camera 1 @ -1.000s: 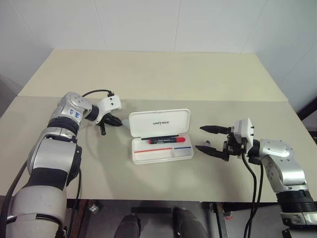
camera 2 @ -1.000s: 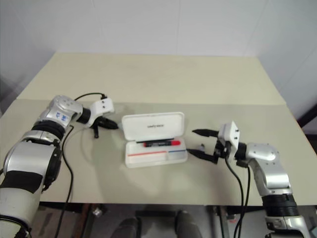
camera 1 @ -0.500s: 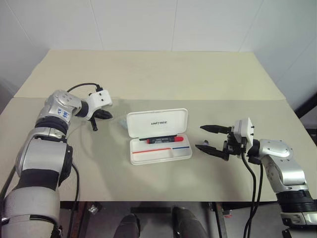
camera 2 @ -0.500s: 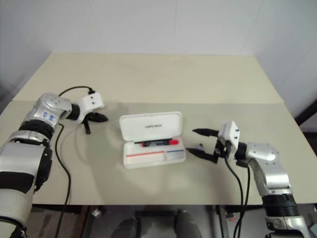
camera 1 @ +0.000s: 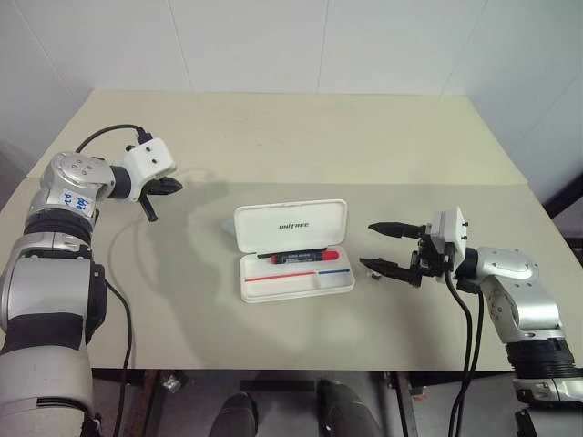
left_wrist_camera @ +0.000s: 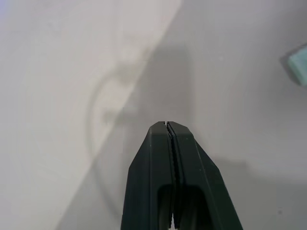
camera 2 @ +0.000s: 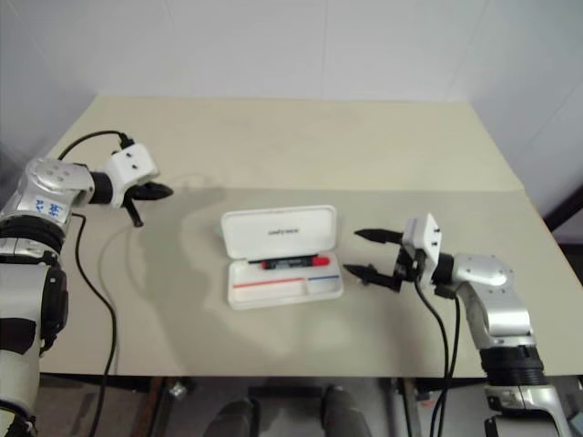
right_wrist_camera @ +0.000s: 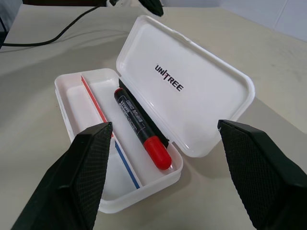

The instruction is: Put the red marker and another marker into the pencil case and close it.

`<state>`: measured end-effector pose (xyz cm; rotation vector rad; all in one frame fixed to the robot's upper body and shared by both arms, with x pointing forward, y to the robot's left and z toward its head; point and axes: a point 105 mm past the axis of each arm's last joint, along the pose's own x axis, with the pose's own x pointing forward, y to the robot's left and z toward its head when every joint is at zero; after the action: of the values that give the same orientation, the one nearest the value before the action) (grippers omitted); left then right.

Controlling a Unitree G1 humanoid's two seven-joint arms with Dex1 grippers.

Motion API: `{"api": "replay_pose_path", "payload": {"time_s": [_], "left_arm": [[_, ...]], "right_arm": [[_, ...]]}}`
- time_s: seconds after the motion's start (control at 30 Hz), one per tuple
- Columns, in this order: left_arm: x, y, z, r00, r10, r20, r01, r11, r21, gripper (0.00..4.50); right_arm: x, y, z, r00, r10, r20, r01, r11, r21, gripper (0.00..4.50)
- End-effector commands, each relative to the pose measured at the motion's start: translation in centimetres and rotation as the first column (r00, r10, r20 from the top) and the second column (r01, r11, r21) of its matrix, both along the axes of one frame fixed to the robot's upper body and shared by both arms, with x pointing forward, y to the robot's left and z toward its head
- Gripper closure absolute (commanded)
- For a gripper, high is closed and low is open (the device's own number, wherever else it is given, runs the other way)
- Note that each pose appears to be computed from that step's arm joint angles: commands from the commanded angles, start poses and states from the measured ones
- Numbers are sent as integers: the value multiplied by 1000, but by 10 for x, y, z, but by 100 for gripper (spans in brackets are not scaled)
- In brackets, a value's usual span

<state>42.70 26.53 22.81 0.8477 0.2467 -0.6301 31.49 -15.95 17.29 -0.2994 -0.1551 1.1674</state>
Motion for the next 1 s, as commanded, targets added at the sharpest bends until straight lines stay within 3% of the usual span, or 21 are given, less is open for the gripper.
{"api": "replay_pose_path", "payload": {"time_s": [0.03, 0.47, 0.6, 0.8, 0.9, 1.0], "left_arm": [[-1, 3, 44, 989, 4, 146, 3, 999, -41, 448], [-15, 3, 102, 941, 31, 338, 54, 970, -239, 448], [-19, 1, 76, 965, -21, 263, 68, 982, -174, 448], [-10, -37, 36, 976, -169, 135, 190, 968, -163, 448], [-10, -58, 25, 964, -266, 31, 264, 926, -269, 448], [-7, -69, 12, 954, -289, -77, 258, 926, -278, 386]], "right_arm": [[0, 2, 8, 999, 15, 30, -16, 1000, 8, 0], [-3, 3, 6, 1000, 19, 24, -20, 1000, 13, 0], [-4, 4, 3, 1000, 21, 15, -21, 1000, 13, 0], [2, 10, 6, 999, 43, 18, -43, 999, 14, 0], [4, 11, 8, 999, 49, 24, -49, 999, 14, 0], [4, 10, 9, 999, 46, 26, -46, 999, 12, 0]]}}
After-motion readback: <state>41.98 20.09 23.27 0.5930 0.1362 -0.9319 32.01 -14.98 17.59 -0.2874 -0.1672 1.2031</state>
